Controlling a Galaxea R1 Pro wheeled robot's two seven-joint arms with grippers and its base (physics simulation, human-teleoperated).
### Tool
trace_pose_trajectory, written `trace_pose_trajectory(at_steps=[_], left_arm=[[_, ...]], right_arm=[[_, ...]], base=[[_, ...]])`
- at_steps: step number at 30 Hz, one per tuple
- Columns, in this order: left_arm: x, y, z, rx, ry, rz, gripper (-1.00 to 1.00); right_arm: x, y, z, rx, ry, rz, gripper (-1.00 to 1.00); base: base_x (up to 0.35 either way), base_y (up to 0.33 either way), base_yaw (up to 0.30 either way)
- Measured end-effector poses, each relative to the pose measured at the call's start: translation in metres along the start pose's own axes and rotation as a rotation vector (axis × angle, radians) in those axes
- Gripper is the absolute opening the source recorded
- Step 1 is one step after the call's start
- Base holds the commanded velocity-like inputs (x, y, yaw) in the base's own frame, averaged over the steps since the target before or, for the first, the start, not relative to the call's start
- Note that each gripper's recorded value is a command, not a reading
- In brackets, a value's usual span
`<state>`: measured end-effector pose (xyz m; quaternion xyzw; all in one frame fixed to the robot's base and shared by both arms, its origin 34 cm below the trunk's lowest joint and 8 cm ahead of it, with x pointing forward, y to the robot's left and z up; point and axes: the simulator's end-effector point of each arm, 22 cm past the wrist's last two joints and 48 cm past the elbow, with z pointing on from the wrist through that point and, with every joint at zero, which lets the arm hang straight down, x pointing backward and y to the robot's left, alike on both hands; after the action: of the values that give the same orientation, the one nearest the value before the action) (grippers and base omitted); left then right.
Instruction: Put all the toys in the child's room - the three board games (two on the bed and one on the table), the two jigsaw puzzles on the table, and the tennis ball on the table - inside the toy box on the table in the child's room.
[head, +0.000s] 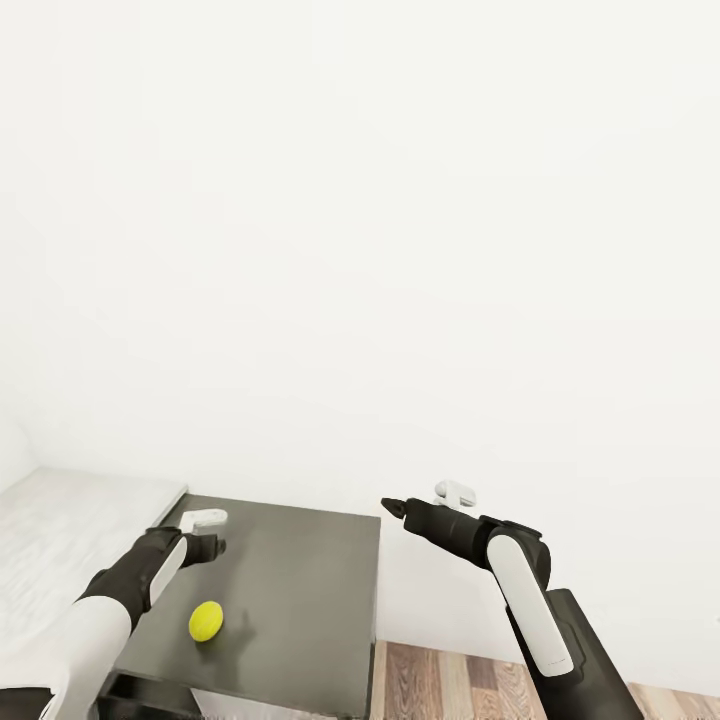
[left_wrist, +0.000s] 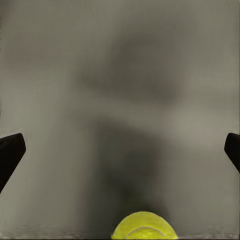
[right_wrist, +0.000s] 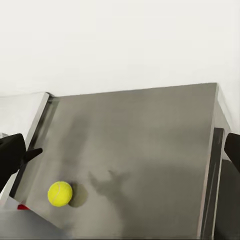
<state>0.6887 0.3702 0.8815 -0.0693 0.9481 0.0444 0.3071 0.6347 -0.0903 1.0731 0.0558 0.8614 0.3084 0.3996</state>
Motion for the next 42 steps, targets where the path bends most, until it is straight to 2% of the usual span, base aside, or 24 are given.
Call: trace_pose_trajectory(at_steps=[18,31,42], left_arm=[[0.003,-0.001,0.0,0.003,0.011,0.0,1.0],[0.004,-0.005,0.0,0.011,0.017,-0.001,1.0],[0.011,-0.004,-0.001,0.012,0.051,-0.008,1.0]], right_arm=[[0.0,0.0,0.0,0.001,-0.001,0.001,1.0],[0.0,0.0,-0.001,0.0,-0.001,0.001,1.0],[-0.001,-0.001,-0.001,0.001,-0.002,0.002,1.0]], base=[[-0.128,0.0,0.0],[-0.018,0.0,0.0],[0.0,0.0,0.0]])
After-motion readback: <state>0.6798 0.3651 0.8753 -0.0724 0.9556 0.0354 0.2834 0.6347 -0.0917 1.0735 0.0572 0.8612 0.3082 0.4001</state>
